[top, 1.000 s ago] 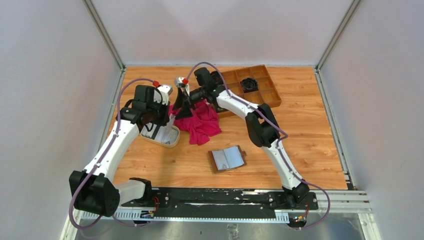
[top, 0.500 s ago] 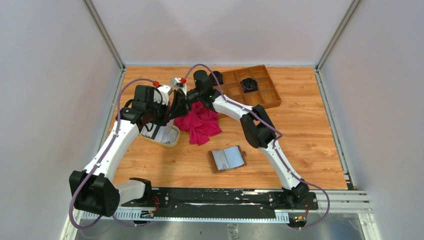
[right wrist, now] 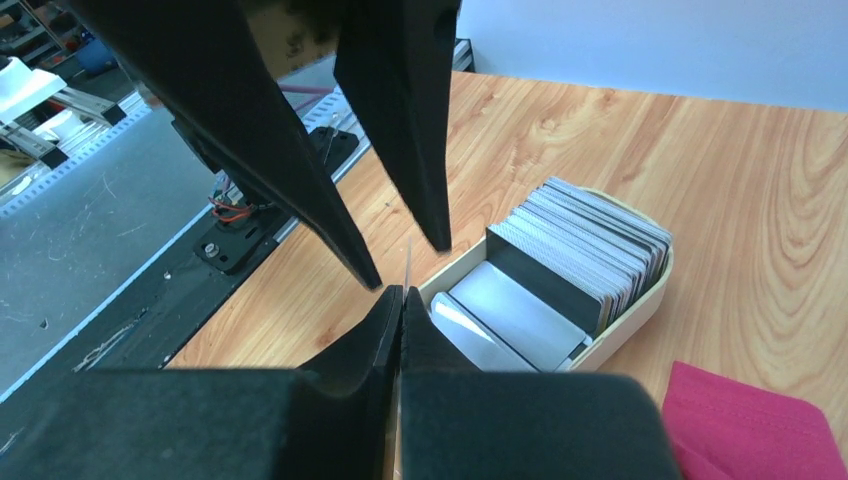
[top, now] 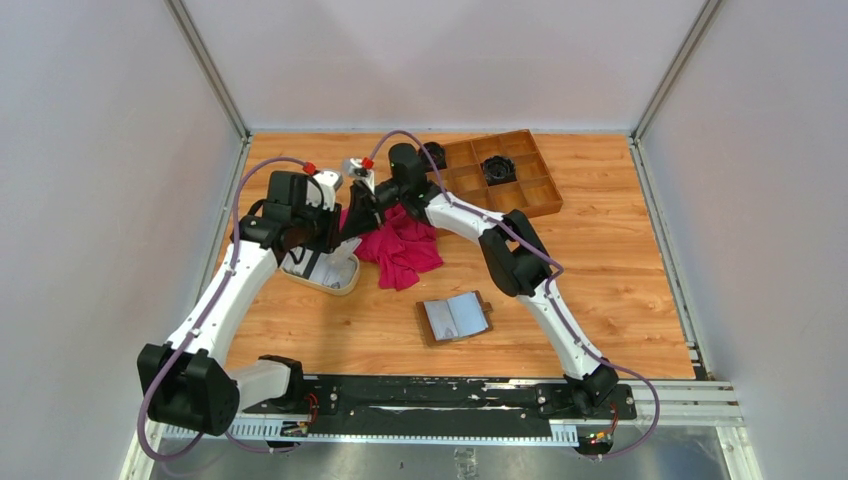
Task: Put the credit cards into the card holder
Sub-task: Pick up the credit card from the storage box, then insert the credit card into the card holder.
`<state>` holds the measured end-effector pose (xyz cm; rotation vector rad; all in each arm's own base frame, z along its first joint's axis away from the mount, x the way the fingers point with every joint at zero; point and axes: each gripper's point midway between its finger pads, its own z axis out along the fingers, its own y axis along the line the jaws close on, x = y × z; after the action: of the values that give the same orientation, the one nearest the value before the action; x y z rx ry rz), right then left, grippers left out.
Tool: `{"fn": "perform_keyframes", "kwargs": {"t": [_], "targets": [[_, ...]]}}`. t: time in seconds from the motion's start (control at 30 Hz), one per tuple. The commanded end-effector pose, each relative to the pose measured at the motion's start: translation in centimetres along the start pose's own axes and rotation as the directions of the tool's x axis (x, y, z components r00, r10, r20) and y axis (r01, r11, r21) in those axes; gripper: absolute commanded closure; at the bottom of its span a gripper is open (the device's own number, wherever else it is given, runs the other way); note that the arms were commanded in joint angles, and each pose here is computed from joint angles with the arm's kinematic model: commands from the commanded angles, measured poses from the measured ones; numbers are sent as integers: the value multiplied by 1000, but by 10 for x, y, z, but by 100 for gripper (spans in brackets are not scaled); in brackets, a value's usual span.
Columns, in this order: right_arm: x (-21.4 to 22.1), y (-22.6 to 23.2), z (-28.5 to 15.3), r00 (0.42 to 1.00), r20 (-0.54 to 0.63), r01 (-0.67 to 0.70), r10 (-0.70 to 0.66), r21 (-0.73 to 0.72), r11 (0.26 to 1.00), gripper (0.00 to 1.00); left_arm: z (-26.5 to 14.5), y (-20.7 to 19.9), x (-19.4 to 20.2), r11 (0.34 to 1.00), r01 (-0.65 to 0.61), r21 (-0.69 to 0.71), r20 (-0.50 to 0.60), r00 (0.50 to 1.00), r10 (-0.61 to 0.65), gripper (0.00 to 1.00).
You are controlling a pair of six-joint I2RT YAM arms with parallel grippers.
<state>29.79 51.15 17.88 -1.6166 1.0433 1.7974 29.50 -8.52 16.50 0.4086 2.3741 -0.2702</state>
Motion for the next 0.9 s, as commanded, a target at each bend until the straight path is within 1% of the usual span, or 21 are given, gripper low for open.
{"fn": "perform_keyframes", "kwargs": {"t": [0.0, 0.07, 0.13, 0.27, 0.3, 0.33, 0.4, 0.43, 0.5, 0.53, 0.6, 0.67, 0.7, 0.73, 0.8, 0.87], "targets": [[-2, 4, -16, 1000, 12, -14, 14, 16, 1000, 100, -25, 5, -16, 998, 5, -58, 90, 996, 0, 55], [-6, 8, -26, 999, 23, -32, 30, 56, 998, 100, -40, 3, -22, 998, 8, -63, 148, 989, 1, 45], [-10, 17, -36, 999, 30, -34, 31, 89, 995, 100, -52, -4, -25, 999, 6, -41, 193, 981, 2, 38], [-18, 46, -59, 998, 44, -61, 55, 157, 986, 100, -73, -24, -31, 999, -22, 43, 296, 955, 8, 25], [-21, 54, -64, 997, 49, -70, 62, 176, 982, 100, -78, -31, -33, 997, -13, 72, 326, 945, -12, 22], [-35, 66, -70, 998, 52, -53, 43, 200, 978, 100, -82, -37, -35, 995, -1, 104, 358, 933, -36, 18], [-41, 81, -84, 998, 41, -52, 42, 270, 961, 100, -89, -46, -40, 987, 29, 156, 417, 904, -93, 2], [-43, 89, -91, 1000, 10, -26, 24, 311, 950, 100, -93, -51, -43, 981, 47, 188, 450, 884, -128, 0], [-36, 111, -100, 995, -73, -36, 70, 386, 922, 100, -98, -63, -47, 960, 73, 272, 495, 845, -204, 0], [-33, 125, -104, 990, -85, -68, 112, 405, 912, 100, -99, -70, -49, 943, 85, 323, 510, 823, -249, 0], [-33, 152, -113, 981, -52, -148, 189, 438, 887, 100, -101, -91, -50, 883, 81, 463, 505, 794, -338, 0], [-30, 179, -124, 972, -12, -205, 237, 463, 863, 100, -100, -107, -50, 802, 102, 589, 466, 767, -440, 0], [-28, 191, -131, 970, 6, -216, 244, 485, 847, 100, -96, -112, -47, 777, 114, 619, 444, 765, -466, 0], [-24, 201, -139, 967, 22, -227, 252, 518, 825, 100, -91, -118, -43, 768, 112, 630, 428, 776, -464, 1], [-18, 218, -158, 966, 54, -236, 254, 590, 772, 100, -84, -133, -33, 774, 76, 628, 426, 799, -424, 0], [-7, 234, -173, 957, 105, -275, 272, 629, 727, 100, -78, -153, -25, 774, 23, 633, 436, 816, -380, 0]]}}
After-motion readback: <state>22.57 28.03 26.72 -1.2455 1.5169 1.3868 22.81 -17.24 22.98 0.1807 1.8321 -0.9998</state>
